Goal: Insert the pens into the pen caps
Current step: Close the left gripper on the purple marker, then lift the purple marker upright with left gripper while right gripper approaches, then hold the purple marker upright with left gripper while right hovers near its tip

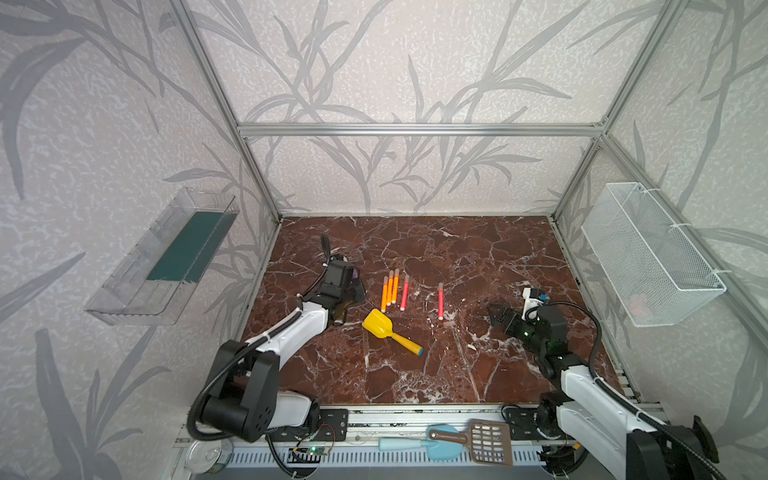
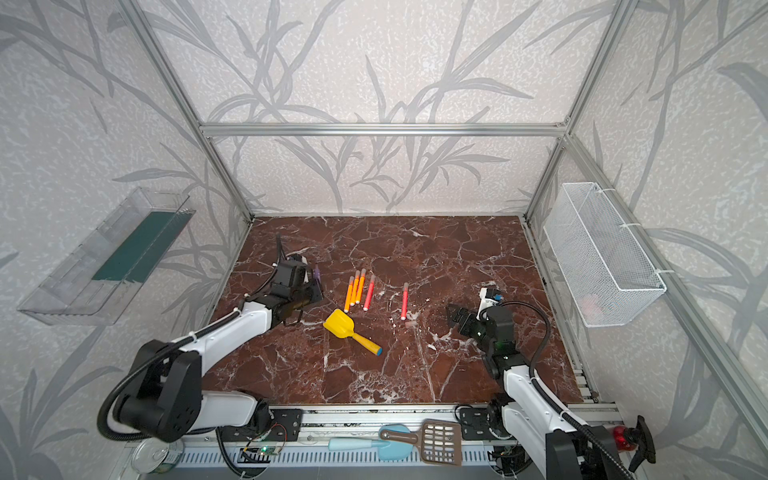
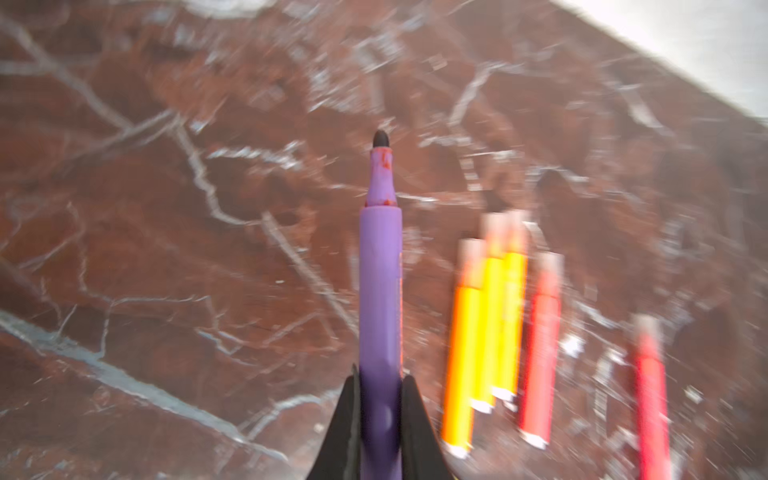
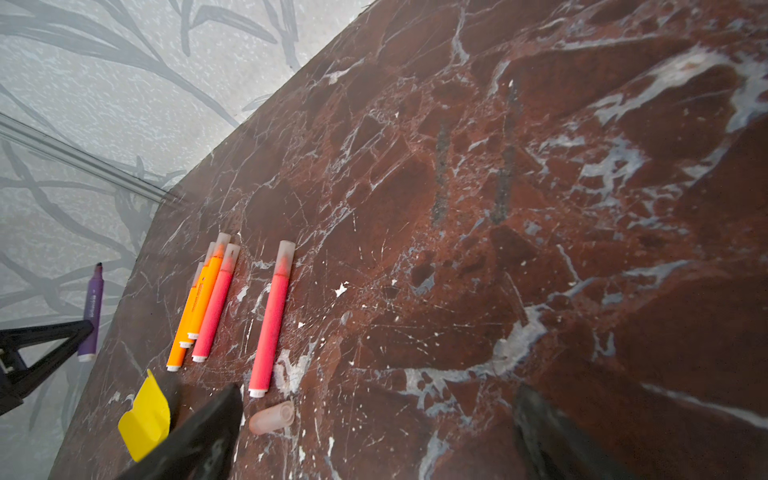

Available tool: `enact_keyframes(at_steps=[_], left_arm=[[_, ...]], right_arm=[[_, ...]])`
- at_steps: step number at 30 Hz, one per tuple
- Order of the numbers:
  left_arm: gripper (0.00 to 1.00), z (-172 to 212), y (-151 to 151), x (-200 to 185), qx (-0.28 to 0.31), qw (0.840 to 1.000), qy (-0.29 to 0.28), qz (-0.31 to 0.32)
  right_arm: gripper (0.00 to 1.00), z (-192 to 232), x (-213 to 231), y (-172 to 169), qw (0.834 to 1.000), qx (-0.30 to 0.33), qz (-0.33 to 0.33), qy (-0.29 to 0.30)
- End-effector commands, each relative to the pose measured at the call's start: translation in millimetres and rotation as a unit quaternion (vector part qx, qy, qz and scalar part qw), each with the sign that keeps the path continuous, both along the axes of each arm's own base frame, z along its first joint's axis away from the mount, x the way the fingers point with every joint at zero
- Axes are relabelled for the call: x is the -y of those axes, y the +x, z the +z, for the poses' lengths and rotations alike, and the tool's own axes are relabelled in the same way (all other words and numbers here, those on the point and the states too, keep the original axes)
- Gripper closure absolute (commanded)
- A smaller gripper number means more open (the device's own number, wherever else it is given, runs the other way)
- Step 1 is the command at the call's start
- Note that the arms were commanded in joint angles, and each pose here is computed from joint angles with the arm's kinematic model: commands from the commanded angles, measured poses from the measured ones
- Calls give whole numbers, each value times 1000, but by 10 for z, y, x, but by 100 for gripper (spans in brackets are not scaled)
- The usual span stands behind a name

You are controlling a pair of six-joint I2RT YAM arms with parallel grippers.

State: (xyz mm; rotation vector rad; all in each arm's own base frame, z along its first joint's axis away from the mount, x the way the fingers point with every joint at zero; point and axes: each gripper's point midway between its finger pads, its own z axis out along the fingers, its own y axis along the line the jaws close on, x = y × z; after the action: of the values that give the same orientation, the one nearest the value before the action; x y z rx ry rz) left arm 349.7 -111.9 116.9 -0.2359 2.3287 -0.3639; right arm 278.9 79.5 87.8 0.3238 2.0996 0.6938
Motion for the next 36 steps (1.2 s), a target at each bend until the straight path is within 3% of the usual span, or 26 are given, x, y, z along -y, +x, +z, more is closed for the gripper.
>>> enact_keyframes(at_steps=[1, 6, 12, 18, 24, 32, 36], left_arm=[[100, 205, -204, 294, 46, 996, 5, -76], [100, 513, -585, 893, 128, 970, -56, -201], [100, 600, -1011, 1456, 170, 937, -58, -301], [100, 627, -1397, 1904, 206, 903, -46, -374], [100, 479, -1490, 2048, 205, 897, -18, -391], [100, 402, -1507, 2093, 207, 895, -10, -396], [100, 416, -1535, 2126, 212, 890, -19, -403]], right_arm=[[1, 165, -24, -34, 1000, 6, 2, -8], [1, 563, -329, -238, 996, 49, 50, 64], [1, 957, -910, -526, 980, 108, 127, 106], [4, 1062, -1434, -615, 969, 108, 187, 121], [13, 1003, -1752, -558, 962, 79, 221, 137], [21, 994, -1791, -564, 964, 80, 214, 134], [38, 983, -1822, -545, 965, 74, 211, 139]])
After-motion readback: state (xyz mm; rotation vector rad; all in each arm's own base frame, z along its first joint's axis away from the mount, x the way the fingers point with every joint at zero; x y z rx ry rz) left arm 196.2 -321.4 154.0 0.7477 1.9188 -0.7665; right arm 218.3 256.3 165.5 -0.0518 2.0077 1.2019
